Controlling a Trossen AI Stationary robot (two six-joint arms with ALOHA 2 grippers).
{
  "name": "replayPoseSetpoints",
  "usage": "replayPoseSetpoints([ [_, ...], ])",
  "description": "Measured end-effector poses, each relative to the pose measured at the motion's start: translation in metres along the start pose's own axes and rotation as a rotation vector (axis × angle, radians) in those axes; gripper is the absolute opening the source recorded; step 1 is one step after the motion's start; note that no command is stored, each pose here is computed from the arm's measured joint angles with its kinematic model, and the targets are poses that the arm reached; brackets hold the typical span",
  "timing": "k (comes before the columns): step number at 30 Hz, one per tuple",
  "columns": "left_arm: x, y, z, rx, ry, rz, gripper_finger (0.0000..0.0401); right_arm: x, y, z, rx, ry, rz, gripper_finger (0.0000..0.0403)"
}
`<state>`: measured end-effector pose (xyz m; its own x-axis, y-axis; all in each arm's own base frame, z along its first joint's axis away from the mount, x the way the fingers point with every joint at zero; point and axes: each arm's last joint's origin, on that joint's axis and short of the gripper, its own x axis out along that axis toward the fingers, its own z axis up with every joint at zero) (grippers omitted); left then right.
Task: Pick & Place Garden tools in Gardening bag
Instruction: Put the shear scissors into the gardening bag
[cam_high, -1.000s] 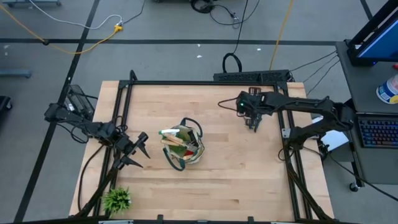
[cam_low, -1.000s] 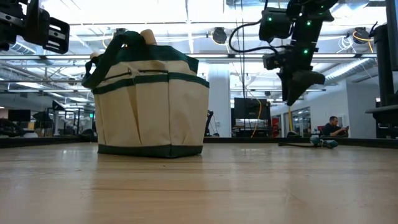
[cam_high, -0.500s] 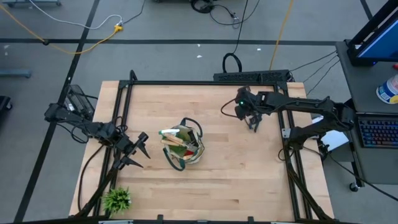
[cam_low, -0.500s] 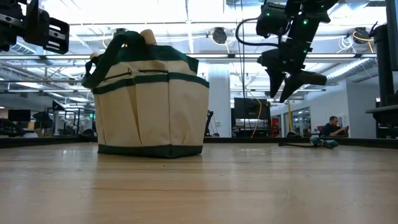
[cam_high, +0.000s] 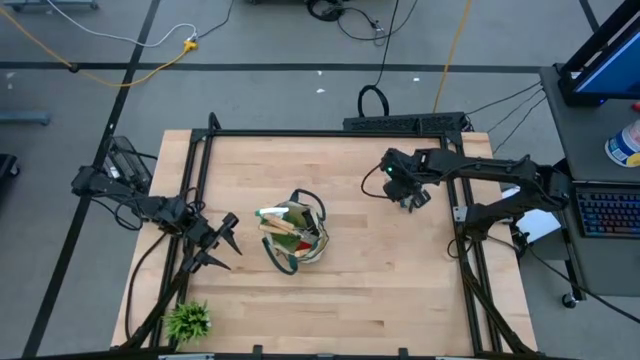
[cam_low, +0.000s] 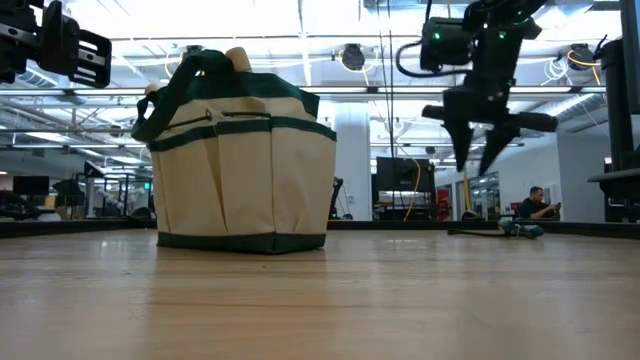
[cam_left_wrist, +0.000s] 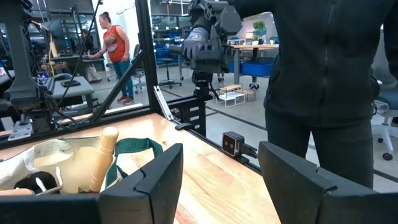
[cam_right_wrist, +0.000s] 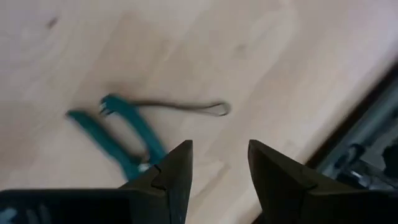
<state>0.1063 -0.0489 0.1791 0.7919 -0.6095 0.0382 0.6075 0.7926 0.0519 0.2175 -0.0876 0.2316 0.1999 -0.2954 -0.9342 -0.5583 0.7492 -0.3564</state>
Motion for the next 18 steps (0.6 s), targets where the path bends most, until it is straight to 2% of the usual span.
replayPoseSetpoints([
  [7,0.000,0.000,0.000,-0.004,-0.001,0.000,0.0216,0.020,0.024,-0.010,-0.157,0.073,0.120,0.0145],
  [13,0.000,0.000,0.000,-0.004,-0.001,0.000,0.0216,0.042,0.037,-0.016,-0.232,0.167,0.067,0.0146],
  [18,0.000,0.000,0.000,-0.004,-0.001,0.000,0.0216,0.051,0.041,-0.017,-0.244,0.163,0.038,0.0145],
])
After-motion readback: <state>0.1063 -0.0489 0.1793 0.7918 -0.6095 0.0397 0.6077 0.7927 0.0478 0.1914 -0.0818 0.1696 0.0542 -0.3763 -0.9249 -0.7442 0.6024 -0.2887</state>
